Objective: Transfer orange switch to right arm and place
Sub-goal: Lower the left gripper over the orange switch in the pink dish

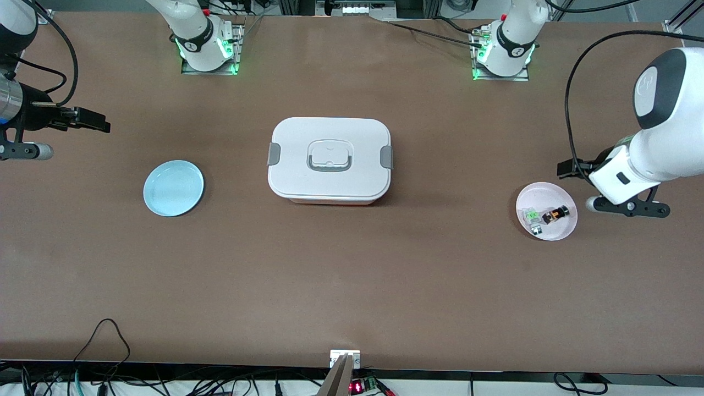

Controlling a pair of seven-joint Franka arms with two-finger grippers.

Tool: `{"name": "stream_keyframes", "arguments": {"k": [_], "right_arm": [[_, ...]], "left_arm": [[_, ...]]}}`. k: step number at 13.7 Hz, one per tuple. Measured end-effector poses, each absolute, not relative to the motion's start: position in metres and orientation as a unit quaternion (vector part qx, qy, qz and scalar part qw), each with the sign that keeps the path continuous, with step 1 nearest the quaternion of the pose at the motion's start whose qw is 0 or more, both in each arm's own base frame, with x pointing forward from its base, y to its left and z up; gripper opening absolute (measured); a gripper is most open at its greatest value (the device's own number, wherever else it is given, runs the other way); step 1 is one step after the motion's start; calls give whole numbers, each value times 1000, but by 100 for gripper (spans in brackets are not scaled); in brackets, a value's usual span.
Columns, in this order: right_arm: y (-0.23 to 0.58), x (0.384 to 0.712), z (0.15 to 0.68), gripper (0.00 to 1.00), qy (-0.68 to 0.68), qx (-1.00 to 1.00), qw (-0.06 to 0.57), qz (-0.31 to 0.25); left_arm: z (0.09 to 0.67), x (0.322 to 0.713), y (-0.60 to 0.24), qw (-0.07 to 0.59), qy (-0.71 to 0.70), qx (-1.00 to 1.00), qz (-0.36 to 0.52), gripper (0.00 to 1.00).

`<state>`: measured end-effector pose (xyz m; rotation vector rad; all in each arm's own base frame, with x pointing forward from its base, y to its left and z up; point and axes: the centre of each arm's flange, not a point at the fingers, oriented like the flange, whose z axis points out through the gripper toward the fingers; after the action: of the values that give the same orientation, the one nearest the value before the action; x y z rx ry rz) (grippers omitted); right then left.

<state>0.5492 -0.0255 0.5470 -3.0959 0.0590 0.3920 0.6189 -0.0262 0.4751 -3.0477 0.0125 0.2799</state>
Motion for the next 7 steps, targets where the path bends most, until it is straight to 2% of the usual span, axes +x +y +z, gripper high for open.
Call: {"name": "stream_keyframes", "arguments": {"k": [3,7], "right_arm": [[-17,550,544,100,12,-992,10,129],[-14,551,543,100,9,-991,10,130]], "left_arm": [[441,621,-24,46,-81,-993,79,100],[413,628,-6,42,-121,-990,52,100]]}}
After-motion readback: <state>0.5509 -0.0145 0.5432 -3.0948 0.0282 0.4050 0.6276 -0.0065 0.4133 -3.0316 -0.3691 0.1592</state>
